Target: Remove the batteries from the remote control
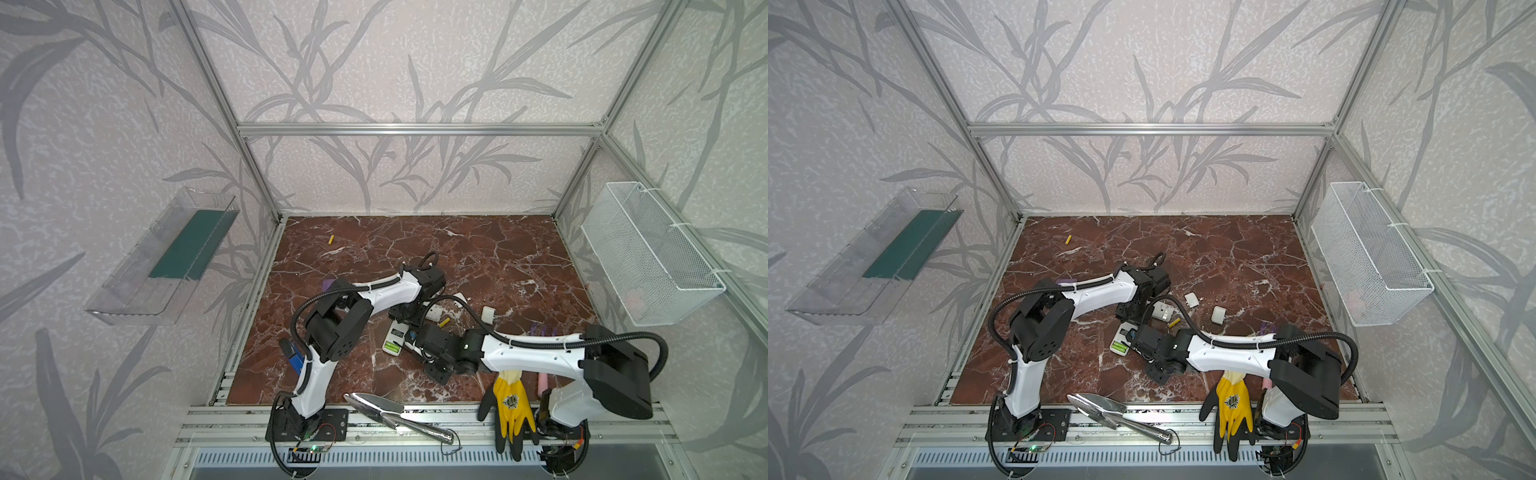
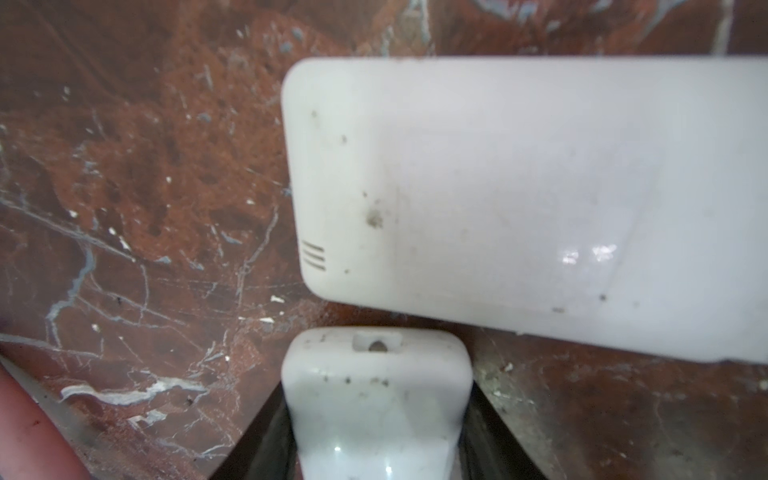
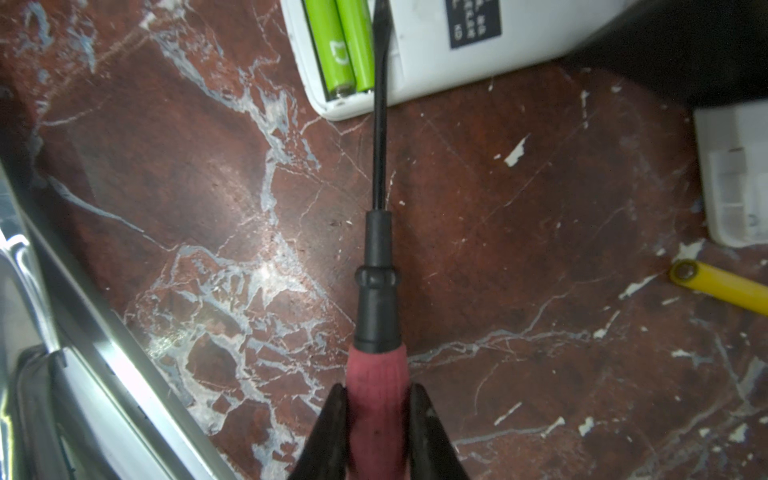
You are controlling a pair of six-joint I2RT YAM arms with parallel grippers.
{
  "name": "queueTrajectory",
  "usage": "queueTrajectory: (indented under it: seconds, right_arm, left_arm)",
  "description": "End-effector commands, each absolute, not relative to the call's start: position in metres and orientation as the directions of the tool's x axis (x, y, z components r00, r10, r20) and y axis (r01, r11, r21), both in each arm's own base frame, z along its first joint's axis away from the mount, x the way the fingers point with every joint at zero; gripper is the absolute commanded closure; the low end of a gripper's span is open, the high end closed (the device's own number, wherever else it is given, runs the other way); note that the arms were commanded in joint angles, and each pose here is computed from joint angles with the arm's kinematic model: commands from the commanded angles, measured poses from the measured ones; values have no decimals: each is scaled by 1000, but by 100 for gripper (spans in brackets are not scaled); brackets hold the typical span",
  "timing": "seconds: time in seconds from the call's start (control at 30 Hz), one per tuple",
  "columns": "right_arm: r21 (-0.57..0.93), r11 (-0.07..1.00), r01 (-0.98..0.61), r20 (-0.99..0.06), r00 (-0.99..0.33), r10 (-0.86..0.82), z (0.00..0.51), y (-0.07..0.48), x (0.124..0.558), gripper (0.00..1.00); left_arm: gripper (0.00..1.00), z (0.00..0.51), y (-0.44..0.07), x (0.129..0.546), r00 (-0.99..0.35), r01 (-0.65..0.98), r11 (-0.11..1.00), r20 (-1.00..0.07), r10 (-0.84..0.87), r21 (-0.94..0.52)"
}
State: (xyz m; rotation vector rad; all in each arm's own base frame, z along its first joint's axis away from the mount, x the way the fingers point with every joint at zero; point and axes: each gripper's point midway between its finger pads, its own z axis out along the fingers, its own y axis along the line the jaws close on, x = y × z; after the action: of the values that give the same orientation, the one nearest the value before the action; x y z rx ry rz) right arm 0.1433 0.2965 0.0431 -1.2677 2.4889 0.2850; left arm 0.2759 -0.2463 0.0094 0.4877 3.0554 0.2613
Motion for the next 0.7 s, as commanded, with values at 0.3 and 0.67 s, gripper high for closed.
queueTrajectory:
  seconds: [0.3,0.67]
  right_arm:
    - [-13,538,-843,-432,-481,-763,94,300,150,100]
    - [13,545,-838,-382,-508,-772,100,289,140,100]
  left_arm:
    - [95,-62,-250,240,-947,306,942,144,287,136]
    - [96,-61,-247,242,-947,311,937,139,291,156]
